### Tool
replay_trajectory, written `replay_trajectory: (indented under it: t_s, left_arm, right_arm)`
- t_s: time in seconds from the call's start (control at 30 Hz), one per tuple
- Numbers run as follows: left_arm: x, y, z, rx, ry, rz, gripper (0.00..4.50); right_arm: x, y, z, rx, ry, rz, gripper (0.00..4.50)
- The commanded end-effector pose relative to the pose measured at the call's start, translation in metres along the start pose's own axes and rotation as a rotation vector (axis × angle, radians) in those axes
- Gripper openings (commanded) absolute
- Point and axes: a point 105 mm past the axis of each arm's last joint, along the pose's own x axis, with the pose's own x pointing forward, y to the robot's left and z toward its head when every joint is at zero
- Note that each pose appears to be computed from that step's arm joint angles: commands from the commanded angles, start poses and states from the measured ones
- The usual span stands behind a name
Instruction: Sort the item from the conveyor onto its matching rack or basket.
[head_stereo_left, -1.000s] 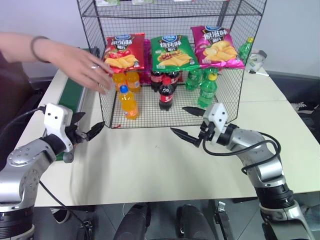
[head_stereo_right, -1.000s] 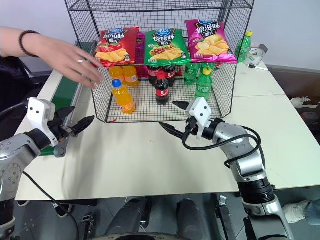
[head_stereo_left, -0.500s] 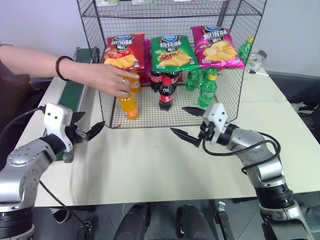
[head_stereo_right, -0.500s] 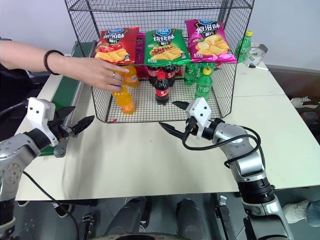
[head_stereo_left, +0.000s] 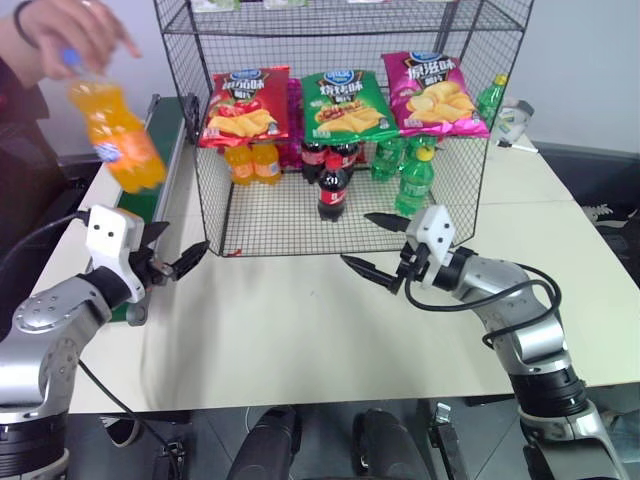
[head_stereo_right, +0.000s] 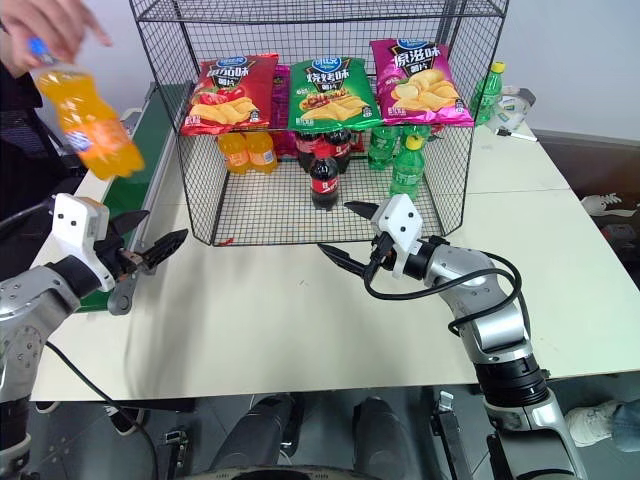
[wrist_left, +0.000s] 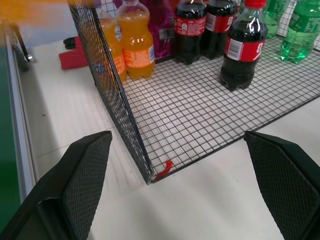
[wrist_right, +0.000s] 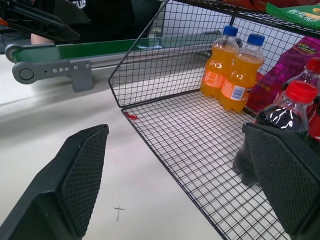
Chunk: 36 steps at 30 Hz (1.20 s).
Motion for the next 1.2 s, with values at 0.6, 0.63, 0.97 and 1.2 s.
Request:
replay_trajectory:
  t_s: [0.6,0.63,0.97,1.2]
  left_arm:
    - [-0.048,0.078,-0.009,-0.071,-0.137,0.538,4.43]
    - [-0.048,0.081,-0.011,-0.061,-0.133,0.567,4.43]
    - [-0.039,0.094,-0.021,-0.091,-0.165,0.705,4.43]
    - [-0.03,0.092,-0.026,-0.108,-0.179,0.695,4.43]
  right_arm:
    - [0.005,0.006,0.012,-0.01,-0.046,0.03,4.5]
    - [0.005,0.005,0.012,-0.011,-0.047,0.029,4.5]
    - [0.009,0.004,0.015,-0.021,-0.063,0.016,4.5]
    - [0.01,0.003,0.017,-0.026,-0.072,0.007,4.5]
